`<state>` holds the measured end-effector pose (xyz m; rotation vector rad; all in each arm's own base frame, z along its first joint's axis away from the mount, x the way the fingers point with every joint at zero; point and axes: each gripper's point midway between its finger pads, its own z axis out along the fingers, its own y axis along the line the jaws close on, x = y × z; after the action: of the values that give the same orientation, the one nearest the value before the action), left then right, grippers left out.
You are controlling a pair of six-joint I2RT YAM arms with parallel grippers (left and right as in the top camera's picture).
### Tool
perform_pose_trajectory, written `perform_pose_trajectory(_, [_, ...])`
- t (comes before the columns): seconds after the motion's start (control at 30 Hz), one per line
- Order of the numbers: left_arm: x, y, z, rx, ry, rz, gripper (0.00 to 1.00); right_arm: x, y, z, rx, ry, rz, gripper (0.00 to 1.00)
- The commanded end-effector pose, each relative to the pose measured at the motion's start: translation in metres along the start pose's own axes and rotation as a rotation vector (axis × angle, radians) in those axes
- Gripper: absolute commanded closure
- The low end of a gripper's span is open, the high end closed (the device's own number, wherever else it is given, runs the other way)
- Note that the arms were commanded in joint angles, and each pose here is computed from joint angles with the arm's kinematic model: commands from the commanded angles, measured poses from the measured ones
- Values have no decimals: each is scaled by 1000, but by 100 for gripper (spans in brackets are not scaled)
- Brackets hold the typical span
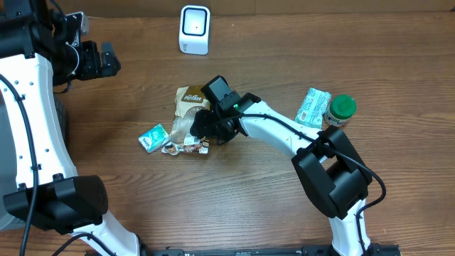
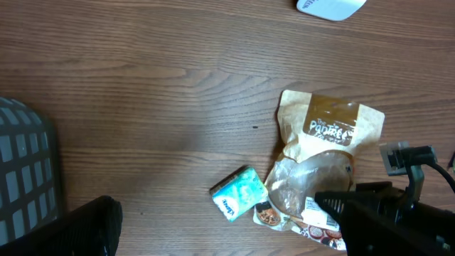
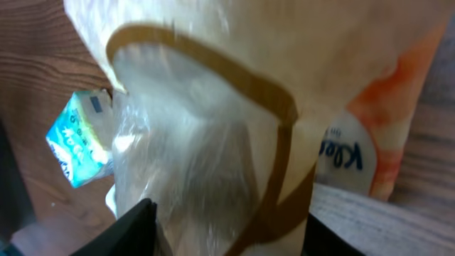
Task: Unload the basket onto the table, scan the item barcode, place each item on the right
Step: 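Reach the right gripper left to the brown pouch and grasp it, then lift the brown pouch off the orange box with the right gripper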
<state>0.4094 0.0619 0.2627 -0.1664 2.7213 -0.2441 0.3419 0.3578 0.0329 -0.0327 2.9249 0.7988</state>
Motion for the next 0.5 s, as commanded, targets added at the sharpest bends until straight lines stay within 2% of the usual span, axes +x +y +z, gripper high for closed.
perform_pose_trajectory(0.0, [-2, -3, -2, 9, -10, 20, 0, -7, -3, 1, 13, -35, -37, 59])
perform_pose_trajectory(0.07, [-2, -3, -2, 9, -10, 20, 0, -6, -2, 0, 11, -30, -79, 76])
perform_pose_trajectory(0.13, [-2, -3, -2, 9, -10, 20, 1, -4, 3, -3, -4, -14, -129, 85])
perform_pose_trajectory(0.27, [-2, -3, -2, 9, -10, 20, 0, -6, 22, -31, -35, -18, -254, 92])
perform_pose_trajectory(0.47, [-2, -3, -2, 9, -10, 20, 0, 4, 47, -122, -53, -68, -513, 93])
